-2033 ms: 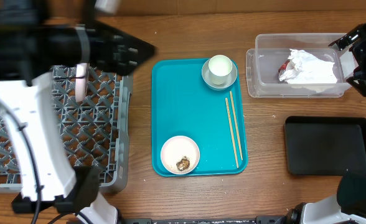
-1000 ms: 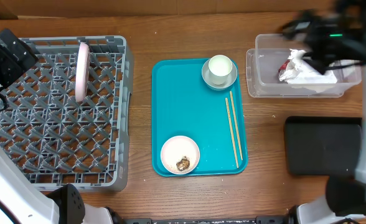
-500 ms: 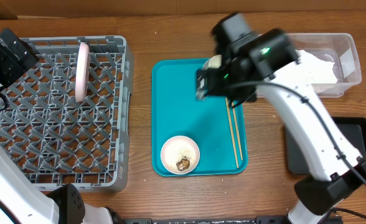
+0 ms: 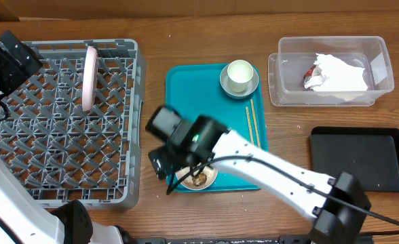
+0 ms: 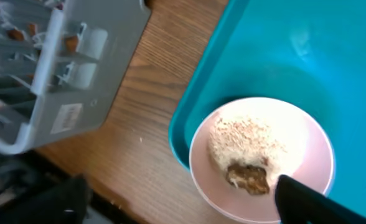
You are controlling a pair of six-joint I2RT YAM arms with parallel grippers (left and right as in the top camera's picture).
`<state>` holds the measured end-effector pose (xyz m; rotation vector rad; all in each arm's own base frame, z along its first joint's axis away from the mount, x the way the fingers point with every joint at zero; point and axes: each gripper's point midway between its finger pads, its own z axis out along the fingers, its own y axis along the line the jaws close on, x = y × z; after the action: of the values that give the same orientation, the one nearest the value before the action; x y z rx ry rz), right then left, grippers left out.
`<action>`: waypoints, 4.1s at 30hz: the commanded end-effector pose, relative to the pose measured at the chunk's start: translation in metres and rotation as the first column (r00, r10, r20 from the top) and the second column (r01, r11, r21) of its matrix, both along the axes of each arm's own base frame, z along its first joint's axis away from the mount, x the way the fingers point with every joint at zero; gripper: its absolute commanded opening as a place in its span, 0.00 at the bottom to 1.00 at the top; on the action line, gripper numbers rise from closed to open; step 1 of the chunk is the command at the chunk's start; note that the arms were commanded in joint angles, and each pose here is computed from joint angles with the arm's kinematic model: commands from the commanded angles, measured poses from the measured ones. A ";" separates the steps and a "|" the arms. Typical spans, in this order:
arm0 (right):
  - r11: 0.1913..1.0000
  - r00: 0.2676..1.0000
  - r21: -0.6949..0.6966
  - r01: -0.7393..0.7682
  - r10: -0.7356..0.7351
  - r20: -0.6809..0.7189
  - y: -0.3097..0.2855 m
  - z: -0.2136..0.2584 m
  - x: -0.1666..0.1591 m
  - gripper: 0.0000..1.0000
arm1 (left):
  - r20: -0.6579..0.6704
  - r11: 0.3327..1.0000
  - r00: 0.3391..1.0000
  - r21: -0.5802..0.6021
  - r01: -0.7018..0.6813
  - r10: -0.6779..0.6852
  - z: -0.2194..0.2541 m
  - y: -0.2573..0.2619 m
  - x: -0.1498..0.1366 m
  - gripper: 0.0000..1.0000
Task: Sort waste into correct bins and load items into the dishwasher
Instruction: 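Reach the right gripper down to the small bowl with scraps, then grasp the small bowl's rim with the right gripper and lift, then carry the bowl right over the black tray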
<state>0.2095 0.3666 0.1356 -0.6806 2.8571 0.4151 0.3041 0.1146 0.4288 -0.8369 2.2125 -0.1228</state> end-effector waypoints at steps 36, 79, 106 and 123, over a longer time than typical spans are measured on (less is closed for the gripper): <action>0.994 0.999 -0.101 0.033 -0.034 -0.009 0.011 -0.101 -0.034 0.29 | -0.002 1.000 1.000 -0.022 -0.009 0.009 -0.002 0.000 0.002 1.00; 0.811 0.829 -0.213 0.545 -0.483 0.283 -0.093 -0.012 0.099 0.04 | -0.002 1.000 1.000 -0.022 -0.009 0.009 -0.002 0.000 0.002 1.00; 0.364 0.352 -0.001 0.931 -0.901 -0.255 -0.410 0.052 0.149 0.04 | -0.002 1.000 1.000 -0.022 -0.009 0.009 -0.002 0.000 0.002 1.00; 0.128 0.258 0.266 0.955 -0.804 -0.536 -0.495 0.027 0.109 0.04 | -0.002 1.000 1.000 -0.022 -0.009 0.009 -0.002 0.000 0.002 1.00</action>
<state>0.3204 -0.1390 0.1528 1.4098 2.5201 0.8588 0.3040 0.1145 0.4286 -0.8370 2.2133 -0.1233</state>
